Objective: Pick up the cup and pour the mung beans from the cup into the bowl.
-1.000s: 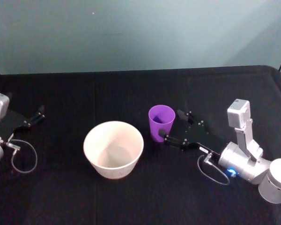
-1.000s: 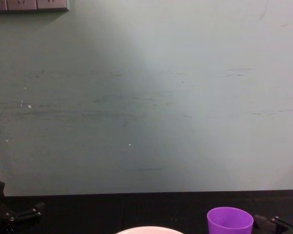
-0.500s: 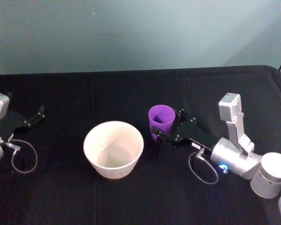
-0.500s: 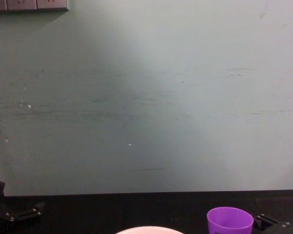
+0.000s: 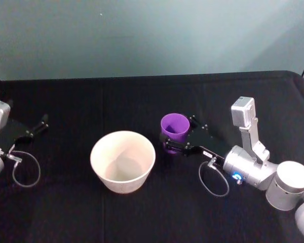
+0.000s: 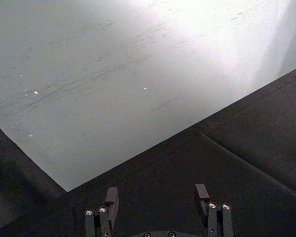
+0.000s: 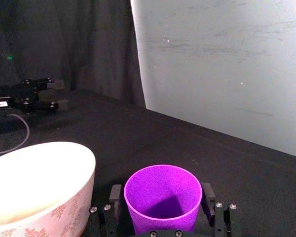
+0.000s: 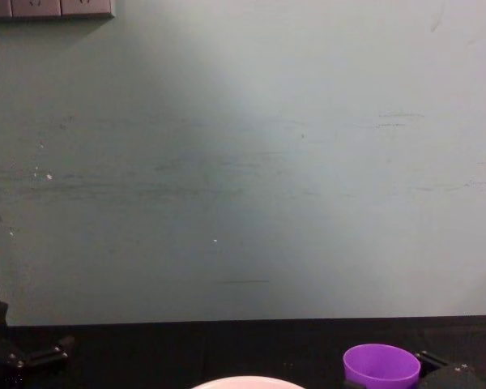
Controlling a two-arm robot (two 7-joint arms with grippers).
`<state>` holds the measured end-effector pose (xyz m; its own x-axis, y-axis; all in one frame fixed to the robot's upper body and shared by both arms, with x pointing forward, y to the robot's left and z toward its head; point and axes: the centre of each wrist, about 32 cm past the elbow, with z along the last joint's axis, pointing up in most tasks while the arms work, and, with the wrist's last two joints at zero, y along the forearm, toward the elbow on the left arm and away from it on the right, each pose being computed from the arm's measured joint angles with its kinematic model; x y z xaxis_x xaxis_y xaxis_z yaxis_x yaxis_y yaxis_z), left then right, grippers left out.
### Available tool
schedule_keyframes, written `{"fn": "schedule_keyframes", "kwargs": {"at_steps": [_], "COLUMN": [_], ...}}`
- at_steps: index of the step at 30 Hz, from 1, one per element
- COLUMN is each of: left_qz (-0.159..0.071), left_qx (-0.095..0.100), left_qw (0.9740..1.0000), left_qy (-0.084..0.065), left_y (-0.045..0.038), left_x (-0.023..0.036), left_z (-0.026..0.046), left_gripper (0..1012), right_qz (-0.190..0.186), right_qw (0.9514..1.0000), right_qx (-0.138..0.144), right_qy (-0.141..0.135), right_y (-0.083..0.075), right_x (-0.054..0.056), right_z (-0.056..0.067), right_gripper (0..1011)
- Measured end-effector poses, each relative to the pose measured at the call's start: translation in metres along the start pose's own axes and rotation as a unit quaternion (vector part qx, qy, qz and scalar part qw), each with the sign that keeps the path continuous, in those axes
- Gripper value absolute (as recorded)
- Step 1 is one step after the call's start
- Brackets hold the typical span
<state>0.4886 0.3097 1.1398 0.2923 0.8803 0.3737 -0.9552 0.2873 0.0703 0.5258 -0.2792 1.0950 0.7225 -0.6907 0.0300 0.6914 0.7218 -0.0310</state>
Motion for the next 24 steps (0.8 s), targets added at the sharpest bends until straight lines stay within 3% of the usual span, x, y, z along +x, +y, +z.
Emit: {"fn": "schedule_keyframes", "kwargs": {"at_steps": [15, 24], "left_qz": [0.0, 0.0], "left_qx": [0.0, 0.0], "left_qw": [1.0, 1.0], "left_qy": [0.0, 0.0], "left_y": [0.0, 0.0], "left_x": [0.0, 0.0], "left_z": [0.0, 0.0], "left_gripper": [1011, 1011], "right_qz": [-0.002, -0.002], "right_qw": [1.0, 1.0], "right_qx": [-0.002, -0.002], "right_qy": [0.001, 0.001], "right_y": [0.0011, 0.0009], "right_x": [-0.0001, -0.0003], "right_z": [-0.0001, -0.0001], "right_gripper": [1003, 805]}}
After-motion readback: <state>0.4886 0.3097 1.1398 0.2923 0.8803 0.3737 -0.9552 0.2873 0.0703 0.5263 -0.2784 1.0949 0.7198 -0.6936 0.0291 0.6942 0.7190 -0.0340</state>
